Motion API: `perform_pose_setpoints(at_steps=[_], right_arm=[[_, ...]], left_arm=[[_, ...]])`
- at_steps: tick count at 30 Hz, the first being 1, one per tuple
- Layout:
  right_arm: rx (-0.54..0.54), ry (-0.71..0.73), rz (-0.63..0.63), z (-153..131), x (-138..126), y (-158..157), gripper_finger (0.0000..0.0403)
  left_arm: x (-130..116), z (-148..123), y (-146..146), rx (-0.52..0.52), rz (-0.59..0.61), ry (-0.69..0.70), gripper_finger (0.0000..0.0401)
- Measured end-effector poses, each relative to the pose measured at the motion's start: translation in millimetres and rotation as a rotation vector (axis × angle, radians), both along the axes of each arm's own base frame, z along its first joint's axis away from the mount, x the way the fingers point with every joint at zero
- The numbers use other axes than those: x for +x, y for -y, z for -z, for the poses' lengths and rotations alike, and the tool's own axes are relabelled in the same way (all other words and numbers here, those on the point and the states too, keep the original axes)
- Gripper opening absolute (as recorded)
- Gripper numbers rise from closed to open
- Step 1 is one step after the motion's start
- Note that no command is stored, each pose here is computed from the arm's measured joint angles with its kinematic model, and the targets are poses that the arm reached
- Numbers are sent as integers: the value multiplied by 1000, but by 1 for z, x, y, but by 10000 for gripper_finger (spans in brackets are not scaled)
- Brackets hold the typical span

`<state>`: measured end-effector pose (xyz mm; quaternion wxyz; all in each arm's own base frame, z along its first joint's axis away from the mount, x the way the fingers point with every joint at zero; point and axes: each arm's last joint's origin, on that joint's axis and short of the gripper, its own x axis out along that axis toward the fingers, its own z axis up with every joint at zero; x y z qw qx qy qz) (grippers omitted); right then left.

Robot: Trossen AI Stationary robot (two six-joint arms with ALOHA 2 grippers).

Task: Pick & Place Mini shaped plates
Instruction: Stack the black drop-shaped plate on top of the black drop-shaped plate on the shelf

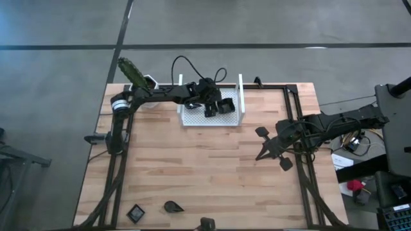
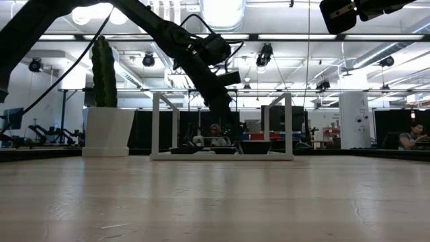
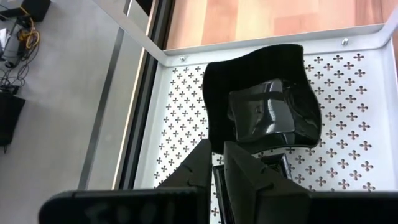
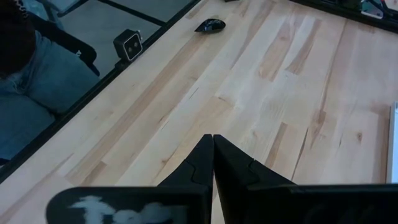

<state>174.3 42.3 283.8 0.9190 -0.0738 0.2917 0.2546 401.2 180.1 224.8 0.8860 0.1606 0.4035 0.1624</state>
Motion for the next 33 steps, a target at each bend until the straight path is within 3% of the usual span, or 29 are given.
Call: perform_pose_setpoints(at_steps=[10, 16, 25, 33], right_arm=[[2, 0, 1, 0, 0, 0, 8], [1, 0, 1, 0, 0, 0, 8], [-1, -1, -1, 0, 0, 0, 8], [-10, 4, -8, 0, 0, 0, 8]], left_arm=[[4, -13, 5, 15, 13, 34, 37], [9, -40, 34, 58, 52, 84, 35], [6, -71, 123, 152, 89, 56, 3], [-21, -79, 222, 14, 88, 13, 1]])
